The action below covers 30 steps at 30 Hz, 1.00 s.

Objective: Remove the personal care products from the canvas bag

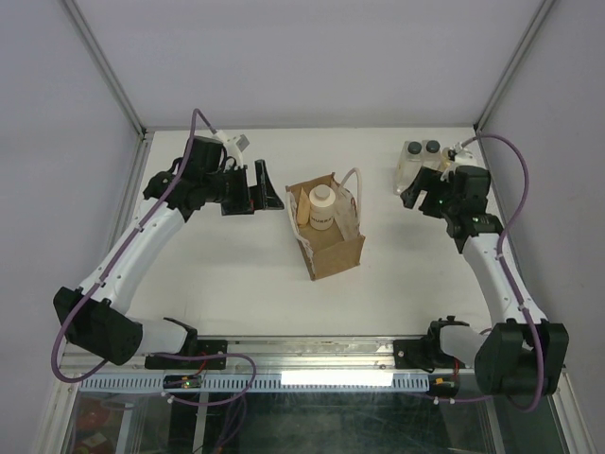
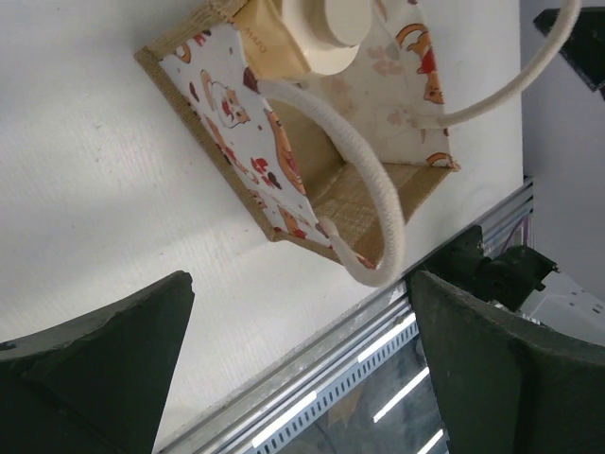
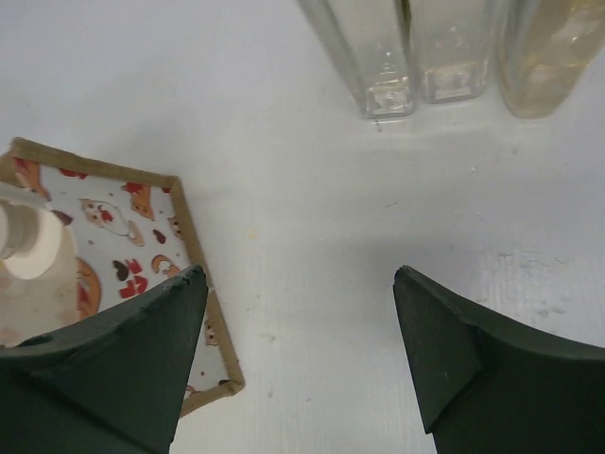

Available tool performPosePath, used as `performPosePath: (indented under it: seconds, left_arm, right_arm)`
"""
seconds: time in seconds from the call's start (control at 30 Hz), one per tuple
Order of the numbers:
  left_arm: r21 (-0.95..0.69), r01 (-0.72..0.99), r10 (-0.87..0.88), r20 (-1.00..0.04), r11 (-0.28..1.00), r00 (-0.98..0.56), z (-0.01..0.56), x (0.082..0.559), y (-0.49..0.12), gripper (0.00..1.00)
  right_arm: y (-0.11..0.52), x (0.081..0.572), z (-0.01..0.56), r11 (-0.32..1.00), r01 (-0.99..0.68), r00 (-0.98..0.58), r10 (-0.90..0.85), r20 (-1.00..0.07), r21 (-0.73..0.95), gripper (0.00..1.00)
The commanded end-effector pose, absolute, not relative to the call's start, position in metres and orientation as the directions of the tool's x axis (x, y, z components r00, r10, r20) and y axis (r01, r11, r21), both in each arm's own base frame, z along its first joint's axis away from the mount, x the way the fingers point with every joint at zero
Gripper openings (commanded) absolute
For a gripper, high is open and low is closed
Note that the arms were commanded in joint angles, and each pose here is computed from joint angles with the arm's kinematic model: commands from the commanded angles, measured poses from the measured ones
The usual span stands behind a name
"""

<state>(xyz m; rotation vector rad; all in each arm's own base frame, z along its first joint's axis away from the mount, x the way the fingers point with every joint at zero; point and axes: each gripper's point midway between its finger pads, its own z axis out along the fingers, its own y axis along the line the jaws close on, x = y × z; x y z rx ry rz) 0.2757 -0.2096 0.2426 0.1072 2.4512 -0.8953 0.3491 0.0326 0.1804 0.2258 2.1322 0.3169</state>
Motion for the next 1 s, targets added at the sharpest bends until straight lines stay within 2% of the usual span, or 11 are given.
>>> performPosePath:
  seconds: [0.0, 0.27, 0.43, 0.53, 0.7, 0.97]
  left_arm:
    - [-0.625, 0.319, -0.127, -0.562, 0.712, -0.817, 0.288, 0.282, -0.224, 0.99]
    - [-0.66, 0.326, -0.118, -0.535, 0.677, -0.837, 0.283, 0.283, -0.233, 0.99]
    - [-0.669, 0.326, -0.118, -0.527, 0.668, -0.841, 0.282, 0.283, -0.236, 0.99]
    - [-0.67, 0.318, -0.122, -0.523, 0.67, -0.844, 0.281, 0.283, -0.235, 0.99]
    - [-0.665, 0.317, -0.134, -0.534, 0.676, -0.835, 0.284, 0.281, -0.232, 0.99]
    - [-0.662, 0.313, -0.142, -0.539, 0.681, -0.83, 0.284, 0.278, -0.23, 0.99]
  right_arm:
    - [0.06, 0.338, 0.231, 0.902, -0.046, -0.459, 0.363, -0.811, 0.429, 0.83]
    - [0.123, 0.339, 0.316, 0.858, -0.28, -0.389, 0.309, -0.868, 0.431, 0.84]
    - [0.2, 0.331, 0.353, 0.795, -0.509, -0.365, 0.149, -0.919, 0.331, 0.85]
    - [0.24, 0.326, 0.346, 0.778, -0.59, -0.355, -0.011, -0.935, 0.215, 0.83]
    - [0.276, 0.319, 0.293, 0.767, -0.632, -0.437, -0.235, -0.868, 0.11, 0.83]
    - [0.266, 0.328, 0.221, 0.818, -0.575, -0.527, -0.368, -0.766, 0.002, 0.83]
